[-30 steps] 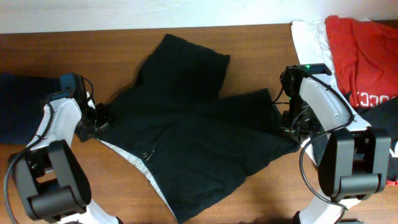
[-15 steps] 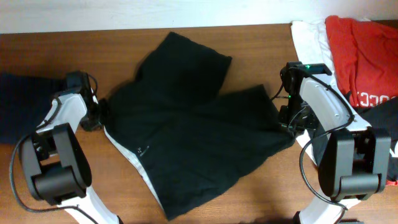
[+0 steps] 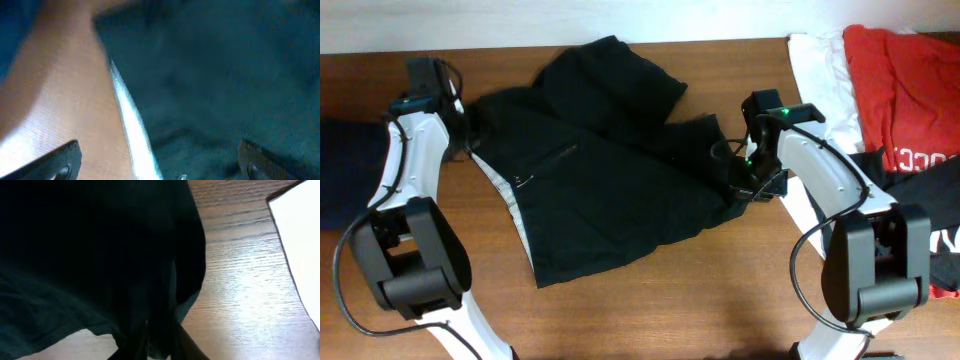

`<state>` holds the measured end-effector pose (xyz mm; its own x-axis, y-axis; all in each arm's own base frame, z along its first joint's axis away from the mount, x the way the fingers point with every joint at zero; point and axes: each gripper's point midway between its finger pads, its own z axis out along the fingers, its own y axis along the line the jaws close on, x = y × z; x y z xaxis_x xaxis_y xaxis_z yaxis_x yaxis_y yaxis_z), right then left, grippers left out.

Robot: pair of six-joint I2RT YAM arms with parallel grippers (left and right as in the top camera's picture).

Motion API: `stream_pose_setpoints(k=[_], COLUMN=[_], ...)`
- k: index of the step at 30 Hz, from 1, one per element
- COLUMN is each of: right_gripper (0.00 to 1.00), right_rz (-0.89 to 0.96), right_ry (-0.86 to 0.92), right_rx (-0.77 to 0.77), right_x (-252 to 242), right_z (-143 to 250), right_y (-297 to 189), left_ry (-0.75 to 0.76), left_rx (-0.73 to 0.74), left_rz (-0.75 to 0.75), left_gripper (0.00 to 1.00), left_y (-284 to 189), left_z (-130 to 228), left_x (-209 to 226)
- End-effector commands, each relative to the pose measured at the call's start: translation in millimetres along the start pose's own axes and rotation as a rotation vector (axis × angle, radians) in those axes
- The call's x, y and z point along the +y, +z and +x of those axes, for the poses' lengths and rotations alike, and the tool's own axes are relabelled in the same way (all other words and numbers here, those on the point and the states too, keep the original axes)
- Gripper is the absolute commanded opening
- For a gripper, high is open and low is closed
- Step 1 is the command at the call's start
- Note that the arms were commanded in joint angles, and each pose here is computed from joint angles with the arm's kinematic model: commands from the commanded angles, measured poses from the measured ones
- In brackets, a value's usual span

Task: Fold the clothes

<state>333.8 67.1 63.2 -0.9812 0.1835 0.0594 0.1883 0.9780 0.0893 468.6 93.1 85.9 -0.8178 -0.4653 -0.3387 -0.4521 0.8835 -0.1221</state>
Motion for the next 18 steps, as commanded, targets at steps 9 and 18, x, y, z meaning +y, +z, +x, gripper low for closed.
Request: stream_pose_setpoints(k=[9,18], right_gripper=[0.85,0.82], right_rz=[-0.009,-0.278], right_ry=[-0.208,-0.315], right_rx=[-0.536,-0.810], right_x=[31.6,101.1], right_z=[-116.9,-207.9], right_y=[-109.5,-98.3], left_ry=[0.051,0.204], left_rx=[0.363,0.392], left_rz=[0.082,0.106], left_gripper=[0.99,0.99], left_y=[-19.2,-23.5], left_z=[92.7,124.8], left_x=[-32.9,-87.1])
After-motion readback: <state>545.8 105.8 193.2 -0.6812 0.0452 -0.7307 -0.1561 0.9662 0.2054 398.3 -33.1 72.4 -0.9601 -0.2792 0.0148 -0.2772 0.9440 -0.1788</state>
